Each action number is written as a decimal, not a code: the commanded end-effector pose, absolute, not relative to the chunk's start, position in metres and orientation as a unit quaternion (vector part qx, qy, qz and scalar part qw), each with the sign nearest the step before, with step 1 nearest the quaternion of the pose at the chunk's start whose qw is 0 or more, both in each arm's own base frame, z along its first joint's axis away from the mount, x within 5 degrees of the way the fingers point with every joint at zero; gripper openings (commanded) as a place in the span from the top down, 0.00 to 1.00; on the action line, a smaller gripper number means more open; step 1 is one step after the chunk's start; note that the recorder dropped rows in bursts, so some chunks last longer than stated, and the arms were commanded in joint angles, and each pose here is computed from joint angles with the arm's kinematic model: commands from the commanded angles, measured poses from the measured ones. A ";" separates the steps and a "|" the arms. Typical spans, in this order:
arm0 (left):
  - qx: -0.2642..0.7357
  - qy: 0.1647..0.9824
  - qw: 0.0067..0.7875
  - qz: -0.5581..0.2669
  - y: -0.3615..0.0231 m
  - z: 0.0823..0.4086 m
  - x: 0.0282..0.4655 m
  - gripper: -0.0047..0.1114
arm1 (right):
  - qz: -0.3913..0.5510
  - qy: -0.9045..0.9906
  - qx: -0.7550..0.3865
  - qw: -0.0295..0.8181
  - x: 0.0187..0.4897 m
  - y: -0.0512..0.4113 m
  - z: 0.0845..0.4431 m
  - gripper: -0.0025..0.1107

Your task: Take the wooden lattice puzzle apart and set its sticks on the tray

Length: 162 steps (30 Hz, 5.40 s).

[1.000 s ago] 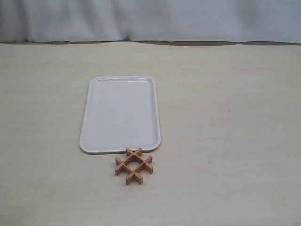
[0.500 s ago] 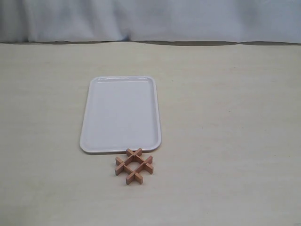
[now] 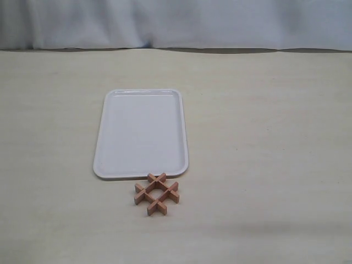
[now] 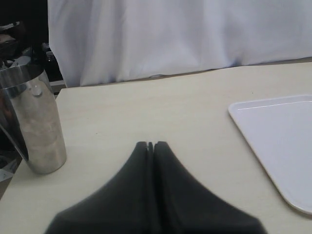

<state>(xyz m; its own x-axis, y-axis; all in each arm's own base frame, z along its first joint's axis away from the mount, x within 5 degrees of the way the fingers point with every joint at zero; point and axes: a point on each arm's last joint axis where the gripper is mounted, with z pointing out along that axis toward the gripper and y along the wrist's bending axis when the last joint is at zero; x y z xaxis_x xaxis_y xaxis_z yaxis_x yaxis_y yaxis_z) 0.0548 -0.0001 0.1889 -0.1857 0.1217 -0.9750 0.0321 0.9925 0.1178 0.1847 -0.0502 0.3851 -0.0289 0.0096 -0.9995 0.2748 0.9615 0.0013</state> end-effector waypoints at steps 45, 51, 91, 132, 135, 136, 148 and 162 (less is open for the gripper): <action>0.050 0.768 0.637 0.033 0.000 0.188 0.055 0.96 | -0.102 0.713 -0.692 0.058 0.334 0.153 0.159 0.83; 0.050 0.768 0.637 0.033 0.000 0.188 0.055 0.96 | -0.088 0.721 -0.685 0.061 0.333 0.155 0.159 0.58; 0.050 0.768 0.638 0.033 0.000 0.189 0.055 0.96 | -0.030 0.661 -0.746 0.068 0.331 0.167 0.138 0.76; 0.051 0.766 0.639 0.035 0.000 0.189 0.055 0.96 | -0.090 0.795 -0.538 0.263 0.387 0.175 0.160 0.94; 0.051 0.767 0.638 0.034 0.000 0.189 0.055 0.96 | -0.115 0.795 -0.558 0.209 0.386 0.168 0.143 0.94; 0.051 0.768 0.638 0.034 0.000 0.188 0.055 0.96 | -0.117 0.795 -0.559 0.204 0.386 0.168 0.142 0.94; 0.051 0.767 0.638 0.034 0.000 0.189 0.055 0.96 | -0.107 0.811 -0.533 0.214 0.385 0.172 0.141 0.55; 0.051 0.767 0.638 0.034 0.000 0.189 0.055 0.96 | -0.164 0.748 -0.633 0.116 0.354 0.176 0.174 0.50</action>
